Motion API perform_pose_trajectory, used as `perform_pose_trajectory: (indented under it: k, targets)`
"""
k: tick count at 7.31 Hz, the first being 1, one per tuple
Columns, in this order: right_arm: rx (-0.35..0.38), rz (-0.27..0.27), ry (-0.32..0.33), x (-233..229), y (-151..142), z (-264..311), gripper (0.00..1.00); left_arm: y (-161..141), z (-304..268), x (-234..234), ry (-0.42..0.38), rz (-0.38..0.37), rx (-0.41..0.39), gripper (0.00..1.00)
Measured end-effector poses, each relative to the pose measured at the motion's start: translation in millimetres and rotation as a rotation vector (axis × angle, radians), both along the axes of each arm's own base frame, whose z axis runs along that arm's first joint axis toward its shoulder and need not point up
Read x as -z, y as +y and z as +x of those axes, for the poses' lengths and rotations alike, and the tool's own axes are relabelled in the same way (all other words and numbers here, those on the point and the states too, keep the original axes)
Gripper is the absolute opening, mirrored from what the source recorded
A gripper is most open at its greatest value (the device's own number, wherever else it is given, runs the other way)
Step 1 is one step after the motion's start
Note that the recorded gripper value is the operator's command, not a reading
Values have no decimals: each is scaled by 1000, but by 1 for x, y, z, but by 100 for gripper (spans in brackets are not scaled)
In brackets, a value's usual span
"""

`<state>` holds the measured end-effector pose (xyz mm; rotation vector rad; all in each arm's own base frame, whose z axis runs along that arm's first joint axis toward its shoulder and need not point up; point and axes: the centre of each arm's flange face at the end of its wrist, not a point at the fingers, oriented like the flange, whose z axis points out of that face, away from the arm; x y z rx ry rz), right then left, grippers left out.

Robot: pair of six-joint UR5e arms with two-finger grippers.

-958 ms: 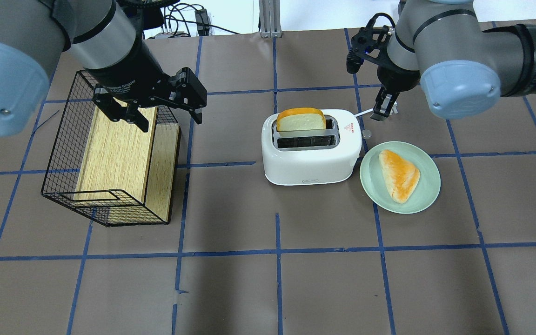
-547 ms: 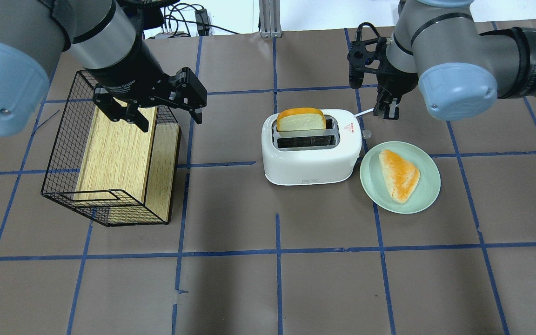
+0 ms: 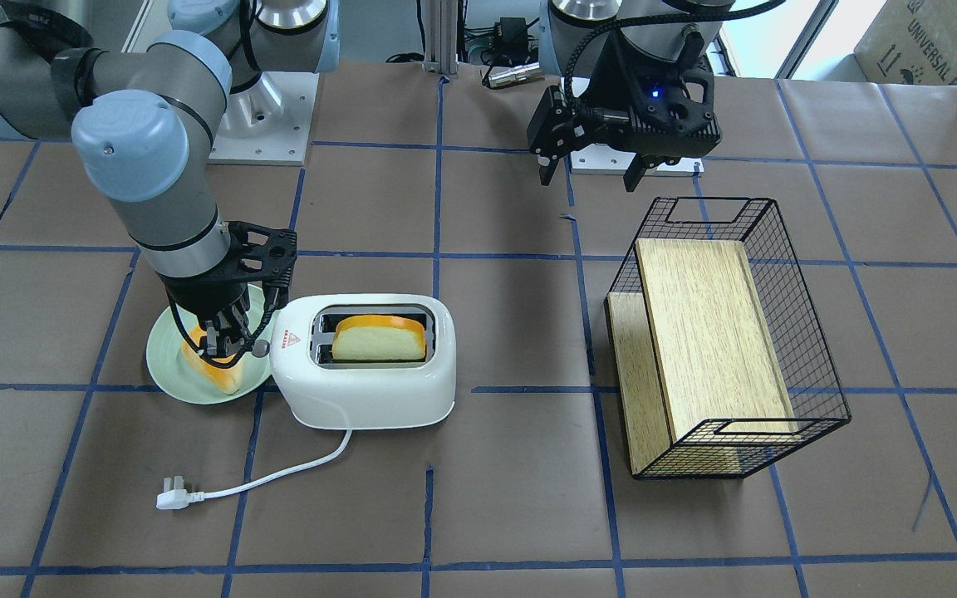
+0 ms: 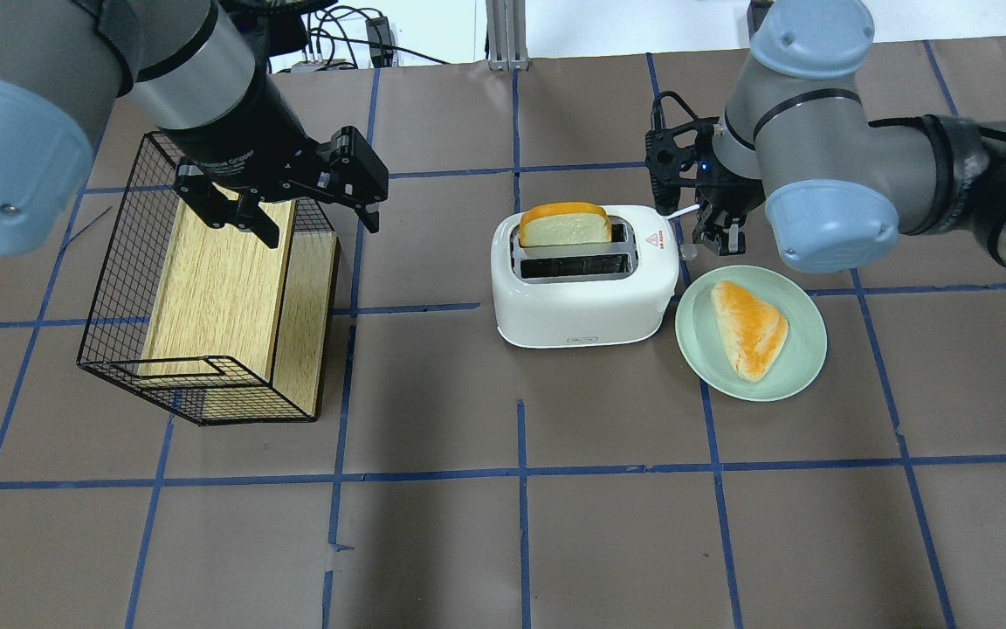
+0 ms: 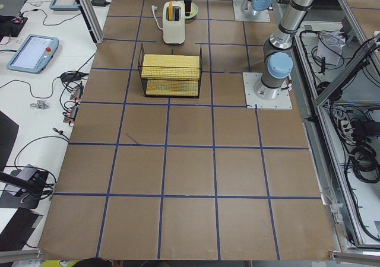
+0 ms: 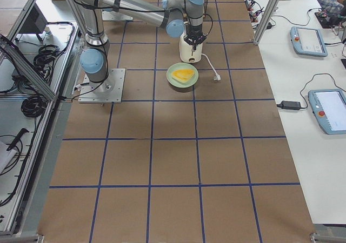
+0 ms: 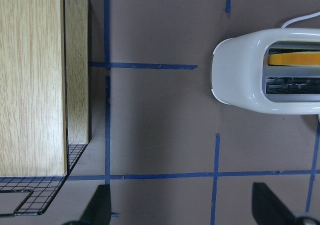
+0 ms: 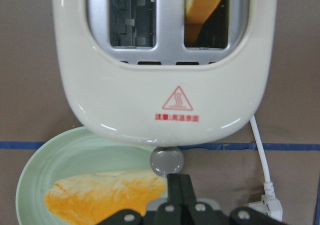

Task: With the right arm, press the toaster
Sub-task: 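Lower the right gripper onto the toaster lever and press it down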

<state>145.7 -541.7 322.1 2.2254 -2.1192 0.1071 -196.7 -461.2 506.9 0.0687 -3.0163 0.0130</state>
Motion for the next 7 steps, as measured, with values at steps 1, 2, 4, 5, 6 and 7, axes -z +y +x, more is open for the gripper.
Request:
perform_pose_trajectory:
  k: [1,2,4,5,6,7]
  targets:
    - [-5,1,-1,4,0,0,8,0,0,0,0,0,0,100]
    - [-4,3,-1,7,1,0,8,0,0,0,0,0,0,100]
    - [0,9,0,10,1,1,8,0,0,0,0,0,0,100]
    - [2,12,0,11,1,1,8,0,0,0,0,0,0,100]
    - [4,17,-1,15,1,1,7,0,0,0,0,0,0,100]
    - [7,25,-3,19,0,1,7,0,0,0,0,0,0,100]
